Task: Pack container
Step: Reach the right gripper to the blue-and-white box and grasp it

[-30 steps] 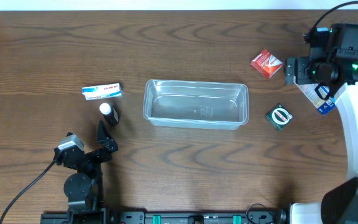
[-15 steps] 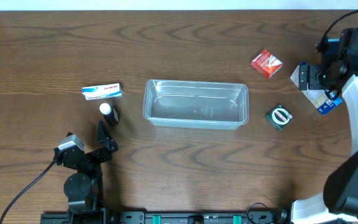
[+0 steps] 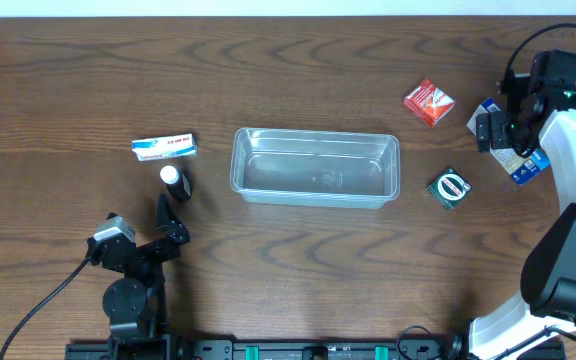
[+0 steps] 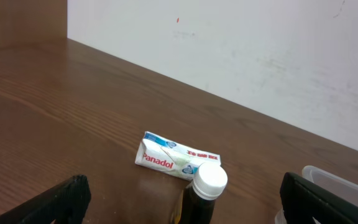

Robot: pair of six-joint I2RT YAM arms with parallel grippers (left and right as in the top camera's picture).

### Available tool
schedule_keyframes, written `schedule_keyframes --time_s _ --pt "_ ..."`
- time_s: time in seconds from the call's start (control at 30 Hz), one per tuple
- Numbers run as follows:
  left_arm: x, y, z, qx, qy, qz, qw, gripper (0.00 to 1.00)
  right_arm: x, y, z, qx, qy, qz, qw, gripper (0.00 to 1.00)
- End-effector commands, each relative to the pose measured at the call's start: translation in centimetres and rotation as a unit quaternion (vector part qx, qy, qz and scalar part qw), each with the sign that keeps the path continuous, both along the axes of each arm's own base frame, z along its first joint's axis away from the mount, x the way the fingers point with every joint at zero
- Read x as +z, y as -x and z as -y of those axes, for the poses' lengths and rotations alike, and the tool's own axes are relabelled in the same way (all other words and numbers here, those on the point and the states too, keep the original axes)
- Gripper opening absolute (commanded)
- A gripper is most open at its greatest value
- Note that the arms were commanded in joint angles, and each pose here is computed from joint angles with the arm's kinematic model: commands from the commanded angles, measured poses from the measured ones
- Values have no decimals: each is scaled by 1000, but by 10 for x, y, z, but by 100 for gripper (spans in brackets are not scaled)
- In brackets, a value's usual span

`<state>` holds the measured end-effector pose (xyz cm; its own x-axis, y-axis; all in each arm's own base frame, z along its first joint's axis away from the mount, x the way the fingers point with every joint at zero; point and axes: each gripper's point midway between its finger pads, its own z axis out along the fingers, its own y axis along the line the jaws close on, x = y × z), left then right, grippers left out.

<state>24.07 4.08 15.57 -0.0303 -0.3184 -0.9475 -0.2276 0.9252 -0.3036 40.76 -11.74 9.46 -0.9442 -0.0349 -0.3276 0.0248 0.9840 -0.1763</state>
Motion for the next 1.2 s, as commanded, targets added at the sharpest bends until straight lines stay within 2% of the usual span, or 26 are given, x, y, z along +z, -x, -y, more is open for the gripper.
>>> schedule_keyframes --time_s 0.0,0.07,0.17,0.27,0.33,0.4,0.43,0.47,0.5,0.57,0.67,0.8,1.17 --pt "-19 1 -3 6 -6 -30 1000 98 -7 -1 12 18 20 -7 1000 92" --pt "-19 1 -3 6 -6 -30 1000 98 -7 -5 13 24 24 -2 999 86" --pt "-19 1 -3 6 -6 -30 1000 98 -5 -9 15 23 26 8 999 65" --pt "-19 1 -3 6 -6 -30 1000 98 -5 -11 14 23 26 11 999 38" --pt "-19 1 -3 6 -6 -30 1000 98 -5 -10 14 23 26 10 999 30" --pt "-19 1 -3 6 -6 -30 1000 98 -5 -10 14 24 24 11 999 32" --pt "-19 1 -3 6 -6 -30 1000 98 -5 -10 14 24 25 11 999 38" --pt "-19 1 -3 6 -6 -30 1000 98 -5 -10 13 24 25 11 999 50" --pt "-19 1 -3 6 -6 -30 1000 98 -5 -10 13 24 25 11 999 57" --pt "-19 1 -3 6 -6 -30 1000 98 -5 -10 13 24 24 10 999 62" --pt "-19 1 -3 6 -6 -29 1000 98 -7 -8 11 22 16 7 1000 61" --pt "-19 1 -3 6 -6 -30 1000 98 -7 -9 9 24 13 8 1000 48" --pt "-19 1 -3 6 -6 -30 1000 98 -16 -7 0 16 -18 12 1000 51"
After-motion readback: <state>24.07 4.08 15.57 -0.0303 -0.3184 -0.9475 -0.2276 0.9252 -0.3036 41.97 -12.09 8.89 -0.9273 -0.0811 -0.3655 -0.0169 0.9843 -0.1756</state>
